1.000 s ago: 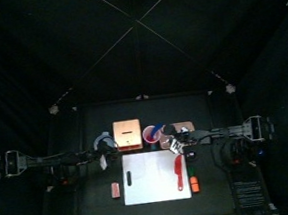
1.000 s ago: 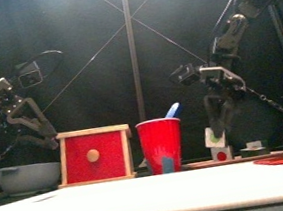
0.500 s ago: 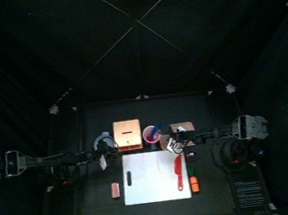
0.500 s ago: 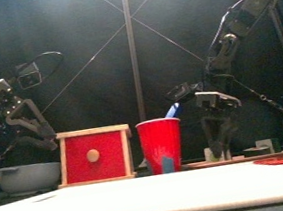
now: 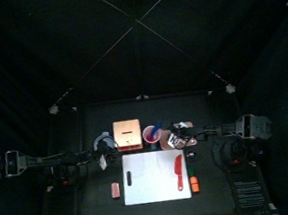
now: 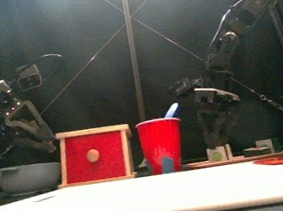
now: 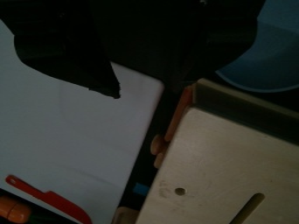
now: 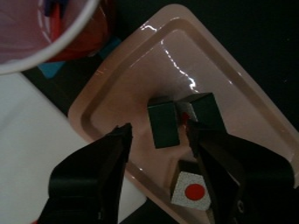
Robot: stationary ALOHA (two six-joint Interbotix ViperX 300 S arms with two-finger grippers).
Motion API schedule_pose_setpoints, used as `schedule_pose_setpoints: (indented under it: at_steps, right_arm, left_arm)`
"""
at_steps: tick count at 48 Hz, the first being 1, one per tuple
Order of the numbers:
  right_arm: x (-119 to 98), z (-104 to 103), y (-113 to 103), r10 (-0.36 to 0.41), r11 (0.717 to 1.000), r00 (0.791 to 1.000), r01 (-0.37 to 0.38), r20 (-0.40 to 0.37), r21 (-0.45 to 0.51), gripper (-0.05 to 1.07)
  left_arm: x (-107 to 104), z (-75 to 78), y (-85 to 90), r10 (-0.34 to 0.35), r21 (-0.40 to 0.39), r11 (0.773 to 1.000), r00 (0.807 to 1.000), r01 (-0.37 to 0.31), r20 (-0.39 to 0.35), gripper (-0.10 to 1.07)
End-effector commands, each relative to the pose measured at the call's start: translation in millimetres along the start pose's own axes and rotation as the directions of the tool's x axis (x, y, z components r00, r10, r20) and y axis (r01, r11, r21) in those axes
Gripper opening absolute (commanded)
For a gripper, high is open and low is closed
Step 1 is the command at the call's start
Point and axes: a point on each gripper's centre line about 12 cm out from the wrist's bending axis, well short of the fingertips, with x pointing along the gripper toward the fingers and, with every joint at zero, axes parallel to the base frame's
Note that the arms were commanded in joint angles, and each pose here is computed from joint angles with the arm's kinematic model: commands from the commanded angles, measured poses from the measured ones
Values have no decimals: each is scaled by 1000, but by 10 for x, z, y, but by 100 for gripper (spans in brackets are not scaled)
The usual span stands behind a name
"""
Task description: Place 2 cut sections into the bowl and 2 cut sections onto the plate
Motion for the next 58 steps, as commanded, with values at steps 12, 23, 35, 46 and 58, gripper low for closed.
schedule_pose_setpoints:
  at_steps: [12, 23, 35, 46, 58]
  right_arm:
    - [-686, -141, 81, 62, 998, 994, -61, 93, -20, 89]
    - [-1116, -358, 61, 215, 977, 932, -207, 292, -57, 89]
    - [-1178, -574, 33, 360, 932, 806, -333, 470, -143, 89]
    - [-1117, -595, 7, 355, 934, 809, -326, 468, -144, 89]
    - [-1057, -612, -14, 343, 939, 822, -316, 456, -135, 89]
  left_arm:
    - [19, 128, -30, -8, 0, 1000, 999, 8, 34, 87]
    - [-1, 284, -86, -27, 6, 1000, 996, 27, 86, 87]
    - [-15, 313, -60, -18, 5, 1000, 995, 18, 100, 87]
    - [-16, 297, -32, -10, 21, 1000, 996, 9, 94, 87]
    - [-20, 307, 73, 23, 32, 999, 995, -27, 98, 87]
